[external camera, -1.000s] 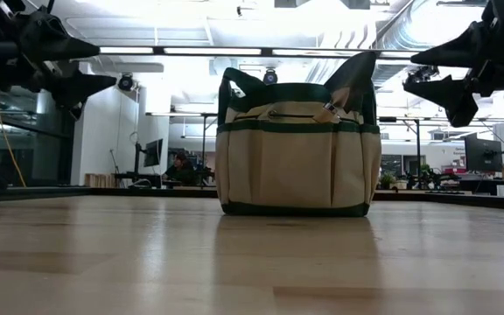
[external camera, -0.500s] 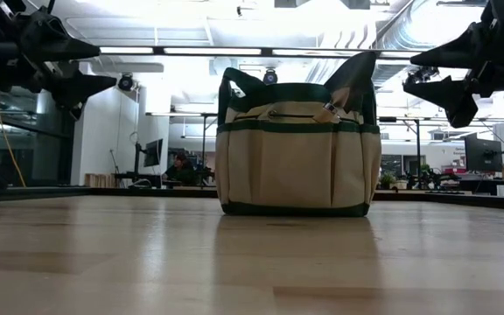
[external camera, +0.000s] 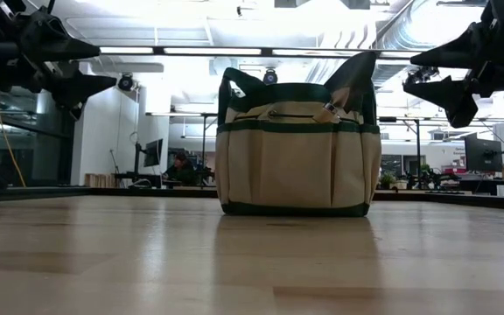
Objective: Pick & Place Garden tools in Gardening bag
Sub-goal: Return to Home Position
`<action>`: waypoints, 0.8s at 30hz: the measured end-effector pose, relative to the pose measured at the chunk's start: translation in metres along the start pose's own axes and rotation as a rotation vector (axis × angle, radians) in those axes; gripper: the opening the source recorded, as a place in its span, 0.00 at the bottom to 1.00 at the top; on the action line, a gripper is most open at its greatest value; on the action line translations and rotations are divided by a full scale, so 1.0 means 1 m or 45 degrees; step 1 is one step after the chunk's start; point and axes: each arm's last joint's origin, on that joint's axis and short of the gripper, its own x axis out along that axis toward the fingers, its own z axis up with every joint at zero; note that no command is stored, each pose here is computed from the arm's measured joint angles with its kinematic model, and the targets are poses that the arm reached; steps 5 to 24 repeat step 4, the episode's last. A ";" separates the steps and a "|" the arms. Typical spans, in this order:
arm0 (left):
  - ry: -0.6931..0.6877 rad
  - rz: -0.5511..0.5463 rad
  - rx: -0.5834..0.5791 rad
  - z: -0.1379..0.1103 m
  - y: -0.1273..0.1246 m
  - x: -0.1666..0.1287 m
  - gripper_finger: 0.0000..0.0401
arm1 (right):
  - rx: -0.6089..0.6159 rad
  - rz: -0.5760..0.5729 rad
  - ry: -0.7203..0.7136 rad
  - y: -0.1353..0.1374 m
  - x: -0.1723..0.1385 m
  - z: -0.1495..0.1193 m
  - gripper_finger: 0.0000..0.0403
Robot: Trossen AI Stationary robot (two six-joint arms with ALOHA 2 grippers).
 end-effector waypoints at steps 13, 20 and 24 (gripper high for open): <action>0.000 0.000 0.000 0.000 0.000 0.000 0.60 | 0.000 0.000 0.000 0.000 0.000 0.000 0.62; 0.000 0.000 0.000 0.000 0.000 0.000 0.60 | 0.000 0.000 0.000 0.000 0.000 0.000 0.62; 0.000 0.000 0.000 0.000 0.000 0.000 0.60 | 0.000 0.000 0.000 0.000 0.000 0.000 0.62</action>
